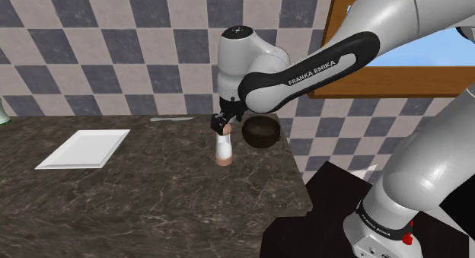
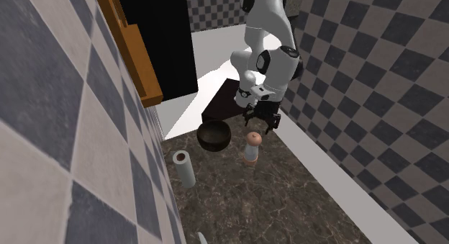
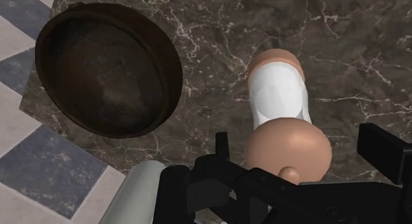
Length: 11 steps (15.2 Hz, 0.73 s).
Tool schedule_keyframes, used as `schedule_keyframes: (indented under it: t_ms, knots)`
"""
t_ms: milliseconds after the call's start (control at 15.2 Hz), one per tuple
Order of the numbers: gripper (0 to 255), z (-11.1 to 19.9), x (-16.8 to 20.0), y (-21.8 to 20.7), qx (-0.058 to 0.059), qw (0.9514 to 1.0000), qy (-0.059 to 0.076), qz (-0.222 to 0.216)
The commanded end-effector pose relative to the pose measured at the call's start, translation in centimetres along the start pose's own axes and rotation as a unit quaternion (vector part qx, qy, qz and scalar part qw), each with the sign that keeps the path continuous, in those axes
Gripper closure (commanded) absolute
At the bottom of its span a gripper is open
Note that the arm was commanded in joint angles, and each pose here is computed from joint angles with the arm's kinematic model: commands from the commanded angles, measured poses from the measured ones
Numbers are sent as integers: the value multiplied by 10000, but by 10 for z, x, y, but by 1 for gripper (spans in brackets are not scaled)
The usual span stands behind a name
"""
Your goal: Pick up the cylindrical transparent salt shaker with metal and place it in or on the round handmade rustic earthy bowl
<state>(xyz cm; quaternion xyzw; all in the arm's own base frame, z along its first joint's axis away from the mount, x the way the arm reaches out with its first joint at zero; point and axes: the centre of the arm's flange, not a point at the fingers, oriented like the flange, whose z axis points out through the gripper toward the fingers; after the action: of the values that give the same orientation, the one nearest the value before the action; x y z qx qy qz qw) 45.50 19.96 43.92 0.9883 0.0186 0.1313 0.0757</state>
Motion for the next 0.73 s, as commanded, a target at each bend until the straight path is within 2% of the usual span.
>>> schedule_keyframes:
  t_ms: [0,396,660]
  knots:
    - [0,8,5,-5,-4,10000,21,10]
    - [0,43,5,-5,-4,10000,21,10]
    - [0,43,5,-5,-4,10000,21,10]
